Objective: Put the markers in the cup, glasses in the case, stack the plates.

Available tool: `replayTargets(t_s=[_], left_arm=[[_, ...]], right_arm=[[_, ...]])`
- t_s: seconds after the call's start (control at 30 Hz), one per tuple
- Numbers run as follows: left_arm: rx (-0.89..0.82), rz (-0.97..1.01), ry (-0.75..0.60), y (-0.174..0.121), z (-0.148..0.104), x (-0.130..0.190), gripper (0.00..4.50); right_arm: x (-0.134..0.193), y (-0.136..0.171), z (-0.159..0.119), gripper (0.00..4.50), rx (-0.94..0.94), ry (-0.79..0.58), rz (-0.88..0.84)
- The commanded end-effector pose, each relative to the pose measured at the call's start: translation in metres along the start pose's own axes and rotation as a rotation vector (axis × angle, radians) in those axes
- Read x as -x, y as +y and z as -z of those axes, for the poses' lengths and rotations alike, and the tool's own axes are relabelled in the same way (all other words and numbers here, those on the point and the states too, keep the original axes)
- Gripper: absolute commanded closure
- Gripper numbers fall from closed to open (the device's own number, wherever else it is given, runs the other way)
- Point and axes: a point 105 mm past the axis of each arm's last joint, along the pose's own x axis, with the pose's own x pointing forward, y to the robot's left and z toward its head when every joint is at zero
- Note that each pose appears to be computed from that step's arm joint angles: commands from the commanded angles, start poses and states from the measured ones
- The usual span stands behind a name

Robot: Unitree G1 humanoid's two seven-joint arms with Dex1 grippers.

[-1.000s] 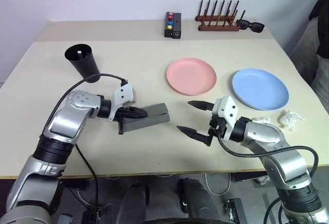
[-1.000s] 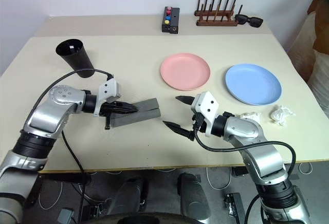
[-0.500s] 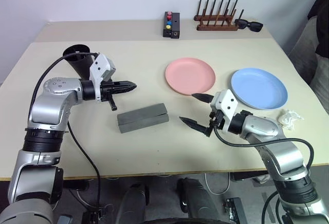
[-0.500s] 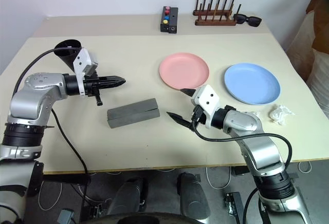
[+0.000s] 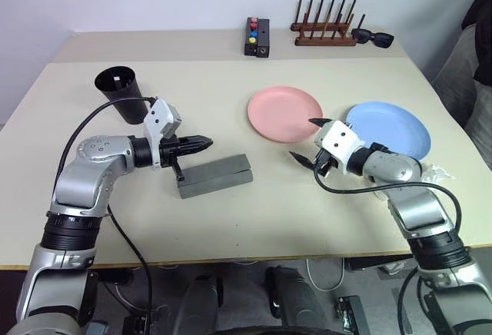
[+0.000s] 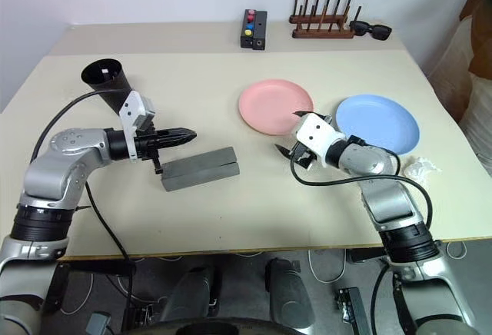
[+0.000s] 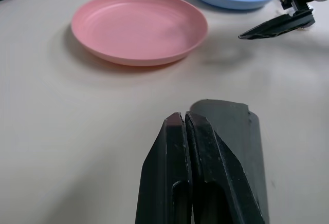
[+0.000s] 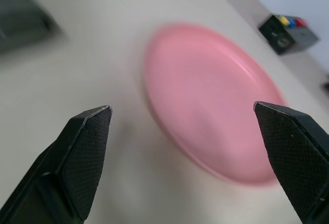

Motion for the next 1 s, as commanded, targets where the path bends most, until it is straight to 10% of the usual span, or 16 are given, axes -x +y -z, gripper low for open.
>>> replayTargets(t_s=[0.03, 0.47, 0.57, 0.8, 1.0], left_arm=[[-0.014, -0.012, -0.042, 0.0, -0.011, 0.001, 4.46], [0.054, 0.067, -0.045, -0.019, -0.005, 0.011, 4.46], [0.08, 0.099, -0.032, -0.029, -0.001, 0.013, 4.5], [0.086, 0.109, -0.03, -0.036, 0.0, 0.013, 4.5], [0.085, 0.107, -0.038, -0.037, 0.0, 0.008, 4.5]], right_arm=[[-0.008, -0.004, -0.011, 0.0, 0.105, -0.043, 0.015], [-0.048, -0.003, 0.005, 0.0, 0.37, -0.004, 0.005], [-0.053, -0.005, 0.011, 0.86, 0.417, 0.009, 0.009], [-0.054, -0.004, 0.017, 4.46, 0.445, 0.007, 0.008], [-0.043, -0.01, 0.015, 4.46, 0.526, -0.007, 0.034]])
